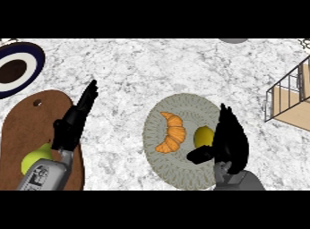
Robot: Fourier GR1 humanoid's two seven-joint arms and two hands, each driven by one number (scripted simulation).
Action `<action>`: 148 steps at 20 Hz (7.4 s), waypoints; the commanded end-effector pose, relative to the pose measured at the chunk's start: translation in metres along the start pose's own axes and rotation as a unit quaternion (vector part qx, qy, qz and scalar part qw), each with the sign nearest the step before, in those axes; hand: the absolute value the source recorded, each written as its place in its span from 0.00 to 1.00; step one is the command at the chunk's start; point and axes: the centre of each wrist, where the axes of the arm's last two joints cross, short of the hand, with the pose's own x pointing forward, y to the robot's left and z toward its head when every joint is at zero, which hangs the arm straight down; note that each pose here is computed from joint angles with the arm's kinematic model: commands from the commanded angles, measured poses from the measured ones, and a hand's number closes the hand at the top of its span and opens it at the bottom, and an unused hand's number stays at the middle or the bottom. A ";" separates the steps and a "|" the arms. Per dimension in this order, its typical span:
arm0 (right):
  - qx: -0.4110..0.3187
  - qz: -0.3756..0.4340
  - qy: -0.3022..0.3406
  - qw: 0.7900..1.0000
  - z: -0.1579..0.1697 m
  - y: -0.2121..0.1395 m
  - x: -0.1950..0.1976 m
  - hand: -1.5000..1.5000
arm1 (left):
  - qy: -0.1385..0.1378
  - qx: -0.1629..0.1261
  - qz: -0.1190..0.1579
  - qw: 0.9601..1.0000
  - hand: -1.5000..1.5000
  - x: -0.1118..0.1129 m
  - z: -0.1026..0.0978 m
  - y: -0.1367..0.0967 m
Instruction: Pick the lemon from the placemat and place it in the tiered shelf
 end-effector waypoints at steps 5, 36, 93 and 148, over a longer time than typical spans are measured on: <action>0.015 -0.008 0.064 0.998 0.006 0.024 -0.008 0.00 | -0.004 0.002 0.008 1.000 0.50 0.002 0.003 0.006; -0.060 -0.143 -0.142 0.978 0.070 -0.041 -0.011 1.00 | -0.002 0.008 0.003 1.000 0.50 0.002 0.002 0.000; -0.497 0.010 -0.103 0.862 -0.023 -0.283 -0.014 1.00 | -0.001 -0.008 0.007 1.000 0.50 -0.004 0.006 -0.009; -0.572 -0.410 -0.039 0.710 0.014 -0.423 -0.130 0.00 | 0.004 0.012 0.001 1.000 0.50 -0.006 -0.004 0.019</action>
